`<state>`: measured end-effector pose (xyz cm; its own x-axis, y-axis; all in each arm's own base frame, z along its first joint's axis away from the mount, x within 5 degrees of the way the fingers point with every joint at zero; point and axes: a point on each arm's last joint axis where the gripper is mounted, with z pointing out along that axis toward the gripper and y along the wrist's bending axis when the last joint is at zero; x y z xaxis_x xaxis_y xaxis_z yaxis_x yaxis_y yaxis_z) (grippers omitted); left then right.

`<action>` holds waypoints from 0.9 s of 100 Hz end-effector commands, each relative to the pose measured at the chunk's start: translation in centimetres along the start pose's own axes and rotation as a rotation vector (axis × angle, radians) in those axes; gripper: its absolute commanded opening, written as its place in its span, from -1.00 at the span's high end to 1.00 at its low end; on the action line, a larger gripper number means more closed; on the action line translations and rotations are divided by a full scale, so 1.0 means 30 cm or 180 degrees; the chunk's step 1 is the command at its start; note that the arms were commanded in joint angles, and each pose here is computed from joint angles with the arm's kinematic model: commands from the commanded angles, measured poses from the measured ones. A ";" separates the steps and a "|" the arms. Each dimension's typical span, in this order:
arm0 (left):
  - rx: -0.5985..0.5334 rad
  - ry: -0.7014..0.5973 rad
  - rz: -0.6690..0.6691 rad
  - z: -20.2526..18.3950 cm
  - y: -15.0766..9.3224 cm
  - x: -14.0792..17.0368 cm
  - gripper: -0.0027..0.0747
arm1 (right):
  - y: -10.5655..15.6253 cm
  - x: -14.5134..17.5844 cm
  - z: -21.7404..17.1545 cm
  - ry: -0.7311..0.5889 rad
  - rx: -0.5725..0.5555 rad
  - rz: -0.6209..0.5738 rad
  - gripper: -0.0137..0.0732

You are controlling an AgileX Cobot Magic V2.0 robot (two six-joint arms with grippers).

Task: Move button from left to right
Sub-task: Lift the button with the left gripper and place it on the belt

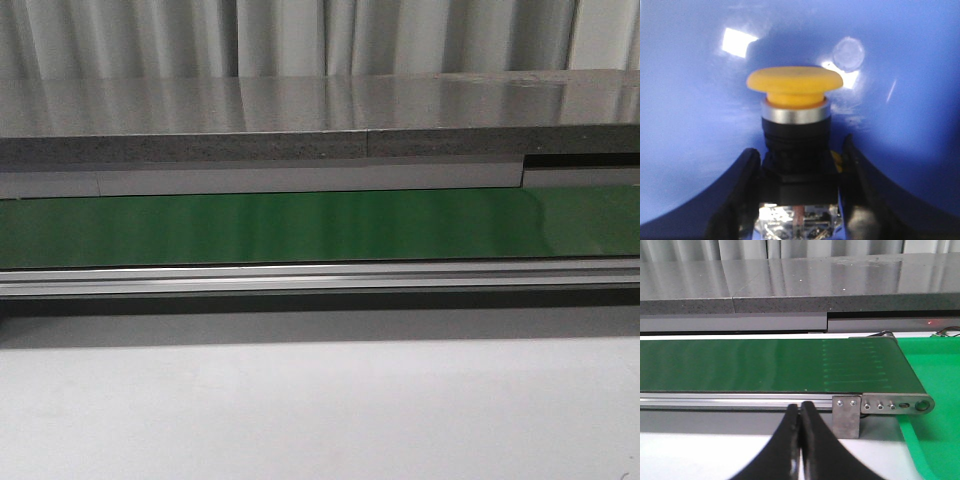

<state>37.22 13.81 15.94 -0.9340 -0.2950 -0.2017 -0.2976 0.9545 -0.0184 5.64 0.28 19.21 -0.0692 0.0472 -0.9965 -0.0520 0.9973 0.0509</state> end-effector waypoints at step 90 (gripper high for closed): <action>0.0250 -0.0920 0.0794 -0.417 -0.295 0.082 0.98 | 0.003 -0.046 -0.010 -0.0383 -0.0026 -0.0027 0.84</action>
<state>35.08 4.79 25.79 -0.9263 -0.0526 -0.3730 -0.0535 0.9985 -0.0081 5.64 0.28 19.21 -0.0692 0.0472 -0.9965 -0.0520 0.9973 0.0509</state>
